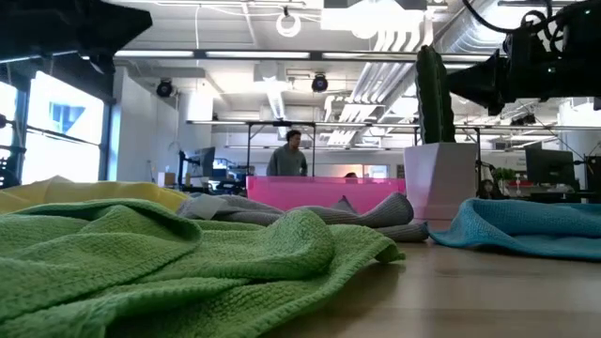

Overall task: Fold microfiber towels
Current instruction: Adjust the bottom blue microfiber cloth

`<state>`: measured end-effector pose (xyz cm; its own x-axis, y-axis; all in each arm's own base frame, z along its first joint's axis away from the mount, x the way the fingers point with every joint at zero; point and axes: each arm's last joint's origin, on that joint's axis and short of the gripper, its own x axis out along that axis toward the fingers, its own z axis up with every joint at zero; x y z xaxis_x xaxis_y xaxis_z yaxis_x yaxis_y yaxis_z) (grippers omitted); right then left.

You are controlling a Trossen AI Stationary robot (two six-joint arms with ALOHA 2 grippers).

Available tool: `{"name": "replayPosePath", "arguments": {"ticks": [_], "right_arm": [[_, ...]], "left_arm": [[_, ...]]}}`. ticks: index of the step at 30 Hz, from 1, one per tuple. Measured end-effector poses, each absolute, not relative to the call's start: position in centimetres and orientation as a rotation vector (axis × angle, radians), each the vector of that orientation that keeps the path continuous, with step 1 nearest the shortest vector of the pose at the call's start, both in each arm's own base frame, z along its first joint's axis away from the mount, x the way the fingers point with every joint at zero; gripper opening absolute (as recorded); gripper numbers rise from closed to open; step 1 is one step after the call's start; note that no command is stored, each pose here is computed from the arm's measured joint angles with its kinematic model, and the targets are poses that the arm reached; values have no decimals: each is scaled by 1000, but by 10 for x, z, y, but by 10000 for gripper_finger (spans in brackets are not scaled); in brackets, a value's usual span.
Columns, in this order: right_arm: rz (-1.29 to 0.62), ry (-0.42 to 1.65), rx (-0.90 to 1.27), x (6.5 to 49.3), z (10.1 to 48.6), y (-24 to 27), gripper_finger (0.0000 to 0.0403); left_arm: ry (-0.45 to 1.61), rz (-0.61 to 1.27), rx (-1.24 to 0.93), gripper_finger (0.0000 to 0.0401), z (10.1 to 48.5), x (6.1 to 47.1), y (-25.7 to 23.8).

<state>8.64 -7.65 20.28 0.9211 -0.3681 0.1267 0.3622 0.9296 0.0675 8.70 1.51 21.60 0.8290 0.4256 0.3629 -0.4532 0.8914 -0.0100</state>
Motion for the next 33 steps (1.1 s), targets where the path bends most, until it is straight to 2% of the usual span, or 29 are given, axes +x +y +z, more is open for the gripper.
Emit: {"name": "replayPosePath", "arguments": {"ticks": [8,16,20,33], "right_arm": [[-387,-76,1,93,233,-77,145],[-318,33,39,108,262,-78,145],[-344,108,77,116,271,-78,145],[-299,343,150,145,277,-64,145]], "left_arm": [[-306,502,75,62,232,96,19],[-216,496,42,62,249,118,21],[-184,491,44,62,263,131,22],[7,254,-166,62,253,188,11]]}}
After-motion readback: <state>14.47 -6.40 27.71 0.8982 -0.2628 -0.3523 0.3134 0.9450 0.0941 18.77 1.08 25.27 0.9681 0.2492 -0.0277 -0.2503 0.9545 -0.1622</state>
